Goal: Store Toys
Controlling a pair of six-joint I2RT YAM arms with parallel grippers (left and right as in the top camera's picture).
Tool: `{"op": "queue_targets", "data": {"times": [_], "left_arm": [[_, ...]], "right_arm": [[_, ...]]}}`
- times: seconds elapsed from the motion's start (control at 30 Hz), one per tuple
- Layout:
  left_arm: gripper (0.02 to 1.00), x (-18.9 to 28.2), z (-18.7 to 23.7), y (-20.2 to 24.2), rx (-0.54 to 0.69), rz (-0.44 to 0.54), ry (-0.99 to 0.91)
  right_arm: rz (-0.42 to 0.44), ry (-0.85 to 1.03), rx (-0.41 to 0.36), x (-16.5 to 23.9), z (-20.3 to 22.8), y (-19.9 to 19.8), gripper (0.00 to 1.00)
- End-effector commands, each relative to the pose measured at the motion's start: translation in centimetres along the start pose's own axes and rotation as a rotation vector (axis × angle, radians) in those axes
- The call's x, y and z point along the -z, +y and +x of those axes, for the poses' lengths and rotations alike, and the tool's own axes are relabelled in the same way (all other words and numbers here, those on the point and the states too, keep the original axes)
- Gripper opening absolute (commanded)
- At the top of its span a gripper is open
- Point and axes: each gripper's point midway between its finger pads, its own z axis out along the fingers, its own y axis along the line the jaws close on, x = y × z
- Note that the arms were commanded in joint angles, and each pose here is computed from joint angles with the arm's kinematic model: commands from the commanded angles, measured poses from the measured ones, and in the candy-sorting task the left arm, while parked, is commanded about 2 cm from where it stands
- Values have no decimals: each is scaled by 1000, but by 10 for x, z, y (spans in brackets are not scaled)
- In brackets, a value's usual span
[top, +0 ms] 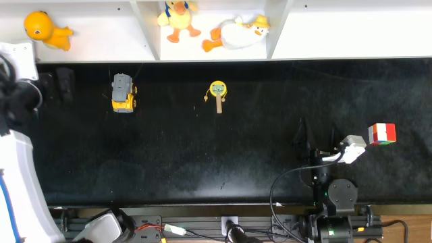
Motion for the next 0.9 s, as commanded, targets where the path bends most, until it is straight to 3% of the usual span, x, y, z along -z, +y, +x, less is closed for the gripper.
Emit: {"op": "queue_targets", "data": {"times": [0.03,0.3,0.4,0.5,0.63,0.77,0.9], "left_arm": [[998,3,4,-24,-55,7,35],[998,-21,7,-73,-124,155,34],[998,-26,1,-77,-135,166,18],[998,-27,-6,-90,-138,242,-14],[998,-33,9,-94,-124,260,48],[965,-56,25,-92,-25,219,126],[954,-79,39,-92,-37,73,182]], "right_arm": [[-2,-1,0,0,3,-1,993],[-2,-1,0,0,3,-1,993],[-2,-1,0,0,3,-1,996],[-2,-1,-1,0,3,-1,996],[-2,0,0,0,3,-1,996],[-2,-1,0,0,3,-1,998],[-2,-1,0,0,3,-1,996]]}}
